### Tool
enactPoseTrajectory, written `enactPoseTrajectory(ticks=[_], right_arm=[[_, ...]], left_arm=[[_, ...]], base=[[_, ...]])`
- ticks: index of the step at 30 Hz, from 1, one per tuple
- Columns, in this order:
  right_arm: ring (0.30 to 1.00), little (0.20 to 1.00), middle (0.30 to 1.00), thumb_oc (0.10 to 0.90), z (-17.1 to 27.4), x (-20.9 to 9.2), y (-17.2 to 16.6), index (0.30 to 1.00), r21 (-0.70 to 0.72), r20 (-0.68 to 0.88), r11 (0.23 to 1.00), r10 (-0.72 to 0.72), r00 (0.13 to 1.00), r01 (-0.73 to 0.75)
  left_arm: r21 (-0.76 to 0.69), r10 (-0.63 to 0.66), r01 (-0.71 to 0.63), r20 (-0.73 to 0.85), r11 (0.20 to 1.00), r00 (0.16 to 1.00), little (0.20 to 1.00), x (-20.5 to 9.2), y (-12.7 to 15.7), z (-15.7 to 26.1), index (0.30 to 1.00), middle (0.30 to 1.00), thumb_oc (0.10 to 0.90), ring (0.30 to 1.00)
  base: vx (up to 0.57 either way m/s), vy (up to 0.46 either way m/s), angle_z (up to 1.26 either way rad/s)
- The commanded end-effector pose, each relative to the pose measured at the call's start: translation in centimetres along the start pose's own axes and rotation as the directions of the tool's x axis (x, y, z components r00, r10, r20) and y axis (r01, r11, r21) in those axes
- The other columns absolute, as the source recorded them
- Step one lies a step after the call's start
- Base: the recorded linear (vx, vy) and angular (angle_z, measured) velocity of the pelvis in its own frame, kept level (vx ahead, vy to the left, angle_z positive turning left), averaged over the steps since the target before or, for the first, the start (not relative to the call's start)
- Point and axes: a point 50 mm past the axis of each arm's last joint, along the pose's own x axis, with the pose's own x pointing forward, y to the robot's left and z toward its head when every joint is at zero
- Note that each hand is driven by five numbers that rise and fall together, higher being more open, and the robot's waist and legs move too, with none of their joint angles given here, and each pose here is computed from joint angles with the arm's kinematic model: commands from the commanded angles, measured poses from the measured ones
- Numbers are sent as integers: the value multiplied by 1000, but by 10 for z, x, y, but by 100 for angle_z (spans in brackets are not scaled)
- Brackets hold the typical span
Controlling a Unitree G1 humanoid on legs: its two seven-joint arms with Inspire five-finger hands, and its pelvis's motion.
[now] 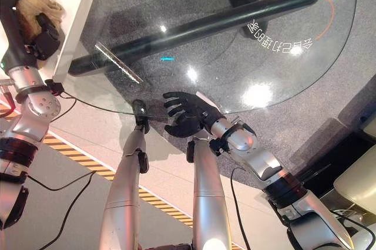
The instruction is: Wipe the table with a cloth and put it in the basket.
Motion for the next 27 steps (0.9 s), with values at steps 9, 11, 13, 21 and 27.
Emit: enactPoseTrajectory(ticks=[9,11,13,21,27], right_arm=[[900,900,900,800,-12,-2,11,900,45,-40,998,42,998,-40],[900,900,900,800,-12,-2,10,900,45,-35,998,41,999,-40],[900,900,900,800,-11,-2,12,900,47,-32,998,40,999,-39],[900,900,900,800,-14,-5,18,900,47,-28,998,39,999,-37],[900,900,900,800,-16,-7,22,900,47,-30,998,36,999,-34]], left_arm=[[12,29,-29,32,999,999,864,28,22,8,869,869,764,869],[5,30,-30,14,1000,999,900,28,21,6,900,900,800,900],[12,37,-37,20,999,999,900,28,21,7,900,900,800,900],[-83,65,-66,-6,994,998,900,21,23,5,900,900,800,900],[-147,83,-78,28,986,996,900,15,23,8,900,900,800,900]], base=[[-5,-20,0],[-11,-36,1],[-8,-37,0],[-4,-13,0],[0,0,0]])
